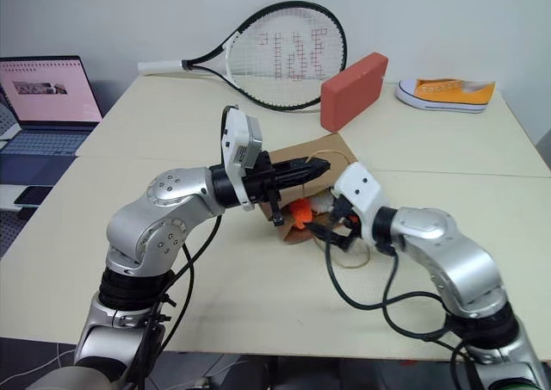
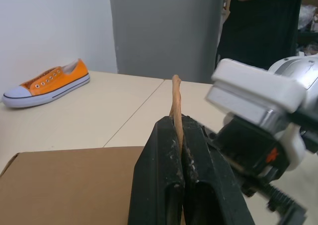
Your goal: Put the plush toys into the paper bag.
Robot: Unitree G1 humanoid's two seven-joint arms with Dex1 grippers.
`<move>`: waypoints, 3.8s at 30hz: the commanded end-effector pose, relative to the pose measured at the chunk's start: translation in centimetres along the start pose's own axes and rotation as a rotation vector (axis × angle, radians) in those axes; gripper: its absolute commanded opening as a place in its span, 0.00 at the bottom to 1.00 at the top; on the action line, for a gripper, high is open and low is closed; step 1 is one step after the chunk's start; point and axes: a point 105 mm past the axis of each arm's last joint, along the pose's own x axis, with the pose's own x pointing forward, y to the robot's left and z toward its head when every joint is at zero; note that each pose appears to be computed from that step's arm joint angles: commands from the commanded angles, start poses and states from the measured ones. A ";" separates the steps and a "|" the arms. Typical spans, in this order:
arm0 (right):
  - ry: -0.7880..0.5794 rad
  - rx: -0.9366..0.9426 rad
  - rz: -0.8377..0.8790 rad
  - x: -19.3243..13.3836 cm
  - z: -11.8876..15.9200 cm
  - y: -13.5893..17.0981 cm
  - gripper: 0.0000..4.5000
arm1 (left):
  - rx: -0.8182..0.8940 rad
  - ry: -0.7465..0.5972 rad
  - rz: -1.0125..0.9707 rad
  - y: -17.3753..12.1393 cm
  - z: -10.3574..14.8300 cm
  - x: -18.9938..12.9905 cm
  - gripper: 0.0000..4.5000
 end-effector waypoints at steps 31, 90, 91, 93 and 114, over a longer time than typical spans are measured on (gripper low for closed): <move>0.114 0.215 -0.149 -1.2 -9.0 -2.5 0.01 | 0.057 -0.033 0.007 0.0 1.5 -0.6 0.00; -0.163 0.255 -0.220 -12.5 6.1 -8.9 1.00 | 0.148 0.079 -0.082 6.0 3.6 0.2 0.94; -0.155 0.239 -0.219 -12.8 6.2 -9.0 1.00 | 0.152 0.077 -0.063 6.2 3.6 -0.1 0.99; -0.148 0.200 -0.219 -13.4 6.4 -9.1 1.00 | 0.156 0.072 -0.026 6.5 3.8 -0.9 1.00; -0.060 -0.047 0.009 -12.3 3.4 -3.2 1.00 | 0.005 -0.008 0.141 0.9 -2.0 -5.2 1.00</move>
